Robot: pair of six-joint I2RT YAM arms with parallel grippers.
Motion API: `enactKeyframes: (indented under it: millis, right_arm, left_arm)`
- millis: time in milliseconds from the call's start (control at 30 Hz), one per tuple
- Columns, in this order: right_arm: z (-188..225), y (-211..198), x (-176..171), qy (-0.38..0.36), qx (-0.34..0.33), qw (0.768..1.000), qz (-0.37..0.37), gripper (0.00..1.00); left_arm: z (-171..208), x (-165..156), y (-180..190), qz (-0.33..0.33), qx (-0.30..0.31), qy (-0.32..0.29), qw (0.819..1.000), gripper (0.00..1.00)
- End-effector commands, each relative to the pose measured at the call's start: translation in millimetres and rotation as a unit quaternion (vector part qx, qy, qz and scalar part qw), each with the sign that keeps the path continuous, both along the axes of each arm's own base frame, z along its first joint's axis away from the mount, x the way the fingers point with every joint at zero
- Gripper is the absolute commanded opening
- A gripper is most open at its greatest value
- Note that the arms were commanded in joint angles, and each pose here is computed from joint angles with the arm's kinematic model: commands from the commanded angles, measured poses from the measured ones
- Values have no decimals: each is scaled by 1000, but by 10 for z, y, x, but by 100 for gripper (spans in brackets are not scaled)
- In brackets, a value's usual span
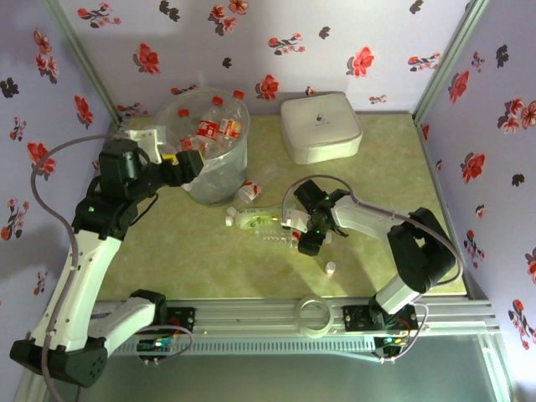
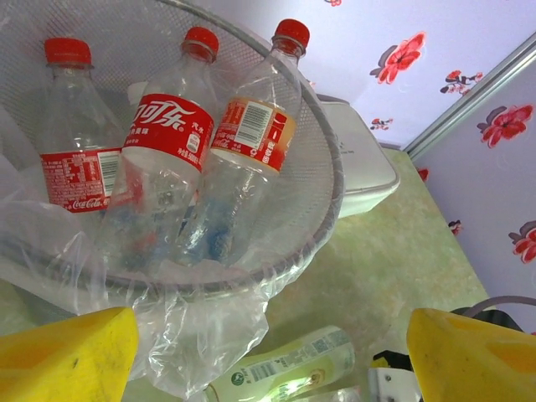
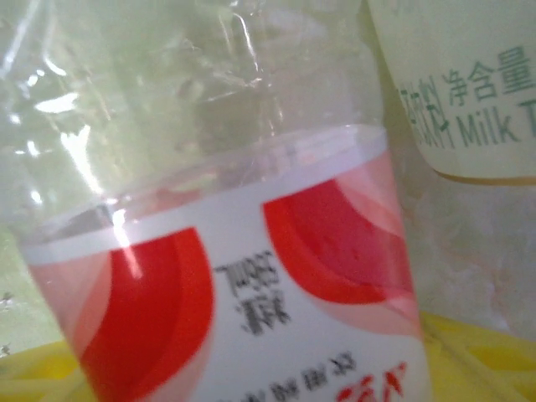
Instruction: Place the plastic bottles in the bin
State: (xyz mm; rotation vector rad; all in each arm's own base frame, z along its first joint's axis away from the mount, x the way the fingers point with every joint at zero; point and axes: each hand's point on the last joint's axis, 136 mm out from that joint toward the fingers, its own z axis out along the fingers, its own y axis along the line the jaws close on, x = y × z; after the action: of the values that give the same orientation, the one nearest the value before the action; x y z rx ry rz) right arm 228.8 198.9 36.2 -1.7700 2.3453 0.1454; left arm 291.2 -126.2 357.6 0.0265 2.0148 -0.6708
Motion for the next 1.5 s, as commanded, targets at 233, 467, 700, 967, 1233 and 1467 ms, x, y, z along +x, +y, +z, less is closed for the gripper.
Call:
enactKeyframes:
  millis: [233,467,700,967,1233,1467]
  right_arm:
    - [356,40,-85,-21,41,999,5,65]
    - [400,54,-92,-14,41,999,6,64]
    - [1198,43,143,-109,166,974,-107,61]
    - [2001,-167,325,-188,298,901,-254,54]
    - [2560,17,505,-201,450,818,-297,55]
    - [2891,324,512,-166,554,768,-274,56]
  left_arm:
    - [249,24,33,13,-12,-33,999,84]
    - [285,41,25,13,-14,-34,999,84]
    - [429,-66,8,5,-37,-42,998,88]
    - [731,-26,-417,-79,-182,-65,978,92]
    - [641,-152,-1436,-212,-159,-43,963,94]
    - [467,-137,-1830,-232,-120,-35,965,100]
